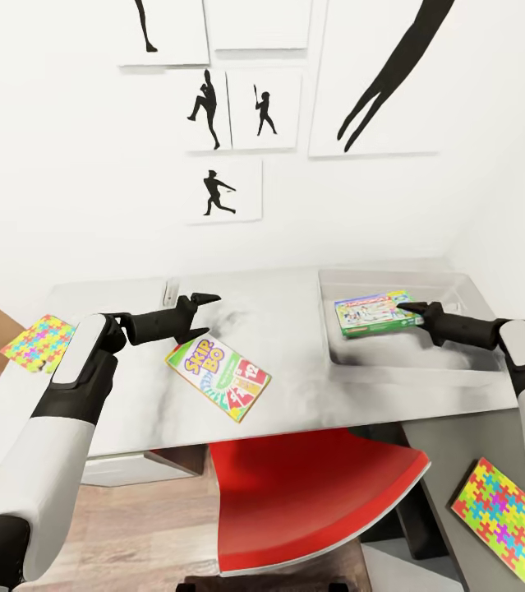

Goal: Put all the toys in the child's room - the three board games (two on the bed and one on the table), the two jigsaw puzzles on the table, and the tennis ball on the table - inside the toy box on the table in the child's room.

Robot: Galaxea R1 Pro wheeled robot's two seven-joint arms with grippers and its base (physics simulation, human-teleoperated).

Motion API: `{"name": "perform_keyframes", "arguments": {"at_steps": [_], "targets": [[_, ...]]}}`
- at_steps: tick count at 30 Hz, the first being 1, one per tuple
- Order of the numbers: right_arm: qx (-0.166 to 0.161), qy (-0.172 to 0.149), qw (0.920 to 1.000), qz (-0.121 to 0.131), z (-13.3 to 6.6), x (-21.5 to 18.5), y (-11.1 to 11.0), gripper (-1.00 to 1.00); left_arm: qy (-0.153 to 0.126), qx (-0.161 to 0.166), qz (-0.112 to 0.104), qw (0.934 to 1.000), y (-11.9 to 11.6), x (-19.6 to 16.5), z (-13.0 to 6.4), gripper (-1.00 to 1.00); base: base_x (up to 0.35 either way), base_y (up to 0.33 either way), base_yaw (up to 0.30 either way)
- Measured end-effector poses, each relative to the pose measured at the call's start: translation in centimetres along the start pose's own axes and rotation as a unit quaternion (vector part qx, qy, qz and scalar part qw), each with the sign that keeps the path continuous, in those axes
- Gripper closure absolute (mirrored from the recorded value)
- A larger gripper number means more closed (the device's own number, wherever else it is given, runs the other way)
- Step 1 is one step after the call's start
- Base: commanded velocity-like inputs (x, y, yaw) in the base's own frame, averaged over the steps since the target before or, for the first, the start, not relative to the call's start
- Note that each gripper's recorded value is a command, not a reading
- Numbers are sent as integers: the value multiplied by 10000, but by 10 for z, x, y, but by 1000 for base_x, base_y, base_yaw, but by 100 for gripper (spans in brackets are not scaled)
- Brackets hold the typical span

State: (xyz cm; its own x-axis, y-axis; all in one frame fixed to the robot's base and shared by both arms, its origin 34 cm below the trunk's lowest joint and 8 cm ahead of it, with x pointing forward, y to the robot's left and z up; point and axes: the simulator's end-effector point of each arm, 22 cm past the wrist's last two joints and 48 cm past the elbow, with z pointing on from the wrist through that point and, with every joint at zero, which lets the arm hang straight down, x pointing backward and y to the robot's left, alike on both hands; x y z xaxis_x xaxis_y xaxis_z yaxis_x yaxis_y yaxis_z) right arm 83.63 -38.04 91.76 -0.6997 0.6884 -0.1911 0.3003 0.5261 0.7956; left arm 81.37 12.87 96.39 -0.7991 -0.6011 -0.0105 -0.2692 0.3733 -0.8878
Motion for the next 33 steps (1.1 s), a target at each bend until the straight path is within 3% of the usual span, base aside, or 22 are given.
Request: {"name": "perform_keyframes", "arguments": {"at_steps": [12, 33], "targets": [[-199, -82, 9998, 44, 0, -5, 10, 100, 10, -6, -1, 10000, 1, 0, 2, -100, 0, 0, 0], [-142, -19, 9998, 123, 12, -1, -5, 100, -11, -72, 128, 9999, -12, -15, 15, -100, 0, 0, 0]]}}
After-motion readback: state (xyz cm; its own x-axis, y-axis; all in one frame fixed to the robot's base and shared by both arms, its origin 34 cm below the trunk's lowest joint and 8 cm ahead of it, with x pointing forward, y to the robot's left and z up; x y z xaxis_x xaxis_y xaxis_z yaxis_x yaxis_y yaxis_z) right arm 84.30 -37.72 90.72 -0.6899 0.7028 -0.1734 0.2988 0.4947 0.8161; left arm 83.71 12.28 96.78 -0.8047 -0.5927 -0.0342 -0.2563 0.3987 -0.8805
